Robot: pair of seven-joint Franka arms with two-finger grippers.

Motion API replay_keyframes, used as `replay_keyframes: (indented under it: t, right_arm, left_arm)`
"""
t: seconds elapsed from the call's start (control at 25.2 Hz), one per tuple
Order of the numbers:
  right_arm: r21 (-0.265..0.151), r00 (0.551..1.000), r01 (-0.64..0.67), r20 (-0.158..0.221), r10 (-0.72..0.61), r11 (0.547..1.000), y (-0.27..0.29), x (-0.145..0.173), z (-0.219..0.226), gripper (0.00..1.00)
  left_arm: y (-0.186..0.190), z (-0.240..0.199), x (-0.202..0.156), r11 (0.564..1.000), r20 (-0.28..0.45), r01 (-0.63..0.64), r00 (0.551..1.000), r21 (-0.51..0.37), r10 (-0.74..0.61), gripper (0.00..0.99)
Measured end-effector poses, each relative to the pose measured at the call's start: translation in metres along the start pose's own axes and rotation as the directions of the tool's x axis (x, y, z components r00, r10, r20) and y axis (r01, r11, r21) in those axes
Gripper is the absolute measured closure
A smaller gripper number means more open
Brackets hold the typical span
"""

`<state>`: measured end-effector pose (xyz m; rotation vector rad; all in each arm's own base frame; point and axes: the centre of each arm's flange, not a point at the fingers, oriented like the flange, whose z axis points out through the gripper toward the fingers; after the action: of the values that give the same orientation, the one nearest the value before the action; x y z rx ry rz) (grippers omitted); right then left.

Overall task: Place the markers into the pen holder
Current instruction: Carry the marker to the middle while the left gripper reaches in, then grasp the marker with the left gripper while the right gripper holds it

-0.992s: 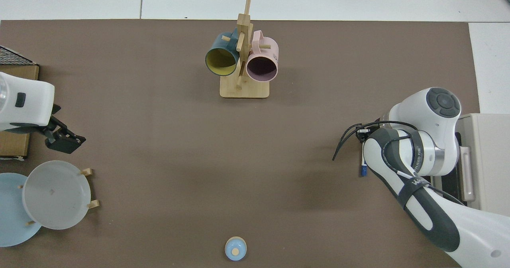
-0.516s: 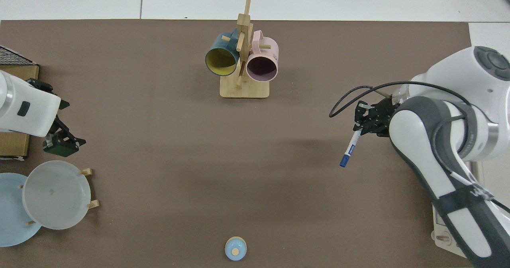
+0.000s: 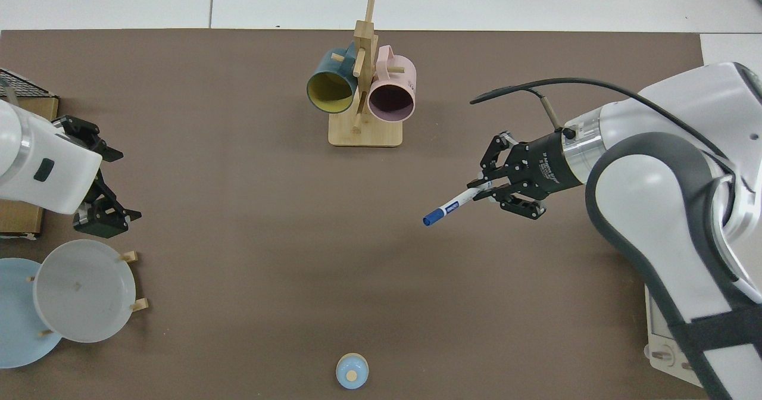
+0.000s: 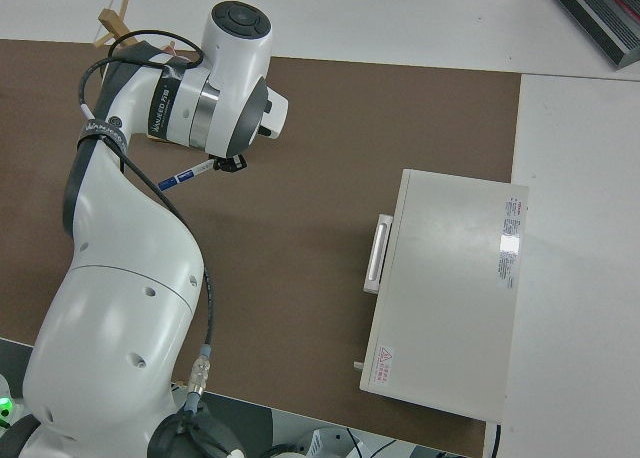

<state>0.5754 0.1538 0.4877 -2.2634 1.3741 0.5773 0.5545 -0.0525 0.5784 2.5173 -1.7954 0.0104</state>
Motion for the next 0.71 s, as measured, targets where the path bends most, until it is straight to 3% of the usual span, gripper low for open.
replay_keyframes:
  t: [0.12, 0.44, 0.59, 0.71]
  right_arm:
    - [0.015, 0.993, -0.112, 0.039, 0.112, 0.994, -0.009, -0.030, 0.013, 0.83]
    - [0.128, 0.931, -0.366, 0.056, 0.361, 0.922, -0.032, -0.108, 0.037, 0.83]
    - [0.174, 0.886, -0.464, 0.086, 0.456, 0.868, -0.038, -0.128, 0.042, 0.83]
    - [0.185, 0.866, -0.499, 0.100, 0.489, 0.847, -0.040, -0.138, 0.047, 0.83]
  left_arm:
    - [0.011, -0.006, 0.020, 0.999, -0.005, -0.034, 0.999, 0.010, 0.034, 0.000]
    - [0.049, -0.009, 0.085, 0.988, -0.006, -0.151, 0.989, 0.018, 0.151, 0.000]
    - [0.070, -0.011, 0.115, 0.977, -0.004, -0.211, 0.977, 0.029, 0.212, 0.000]
    - [0.082, -0.020, 0.134, 0.968, 0.004, -0.239, 0.971, 0.078, 0.239, 0.000]
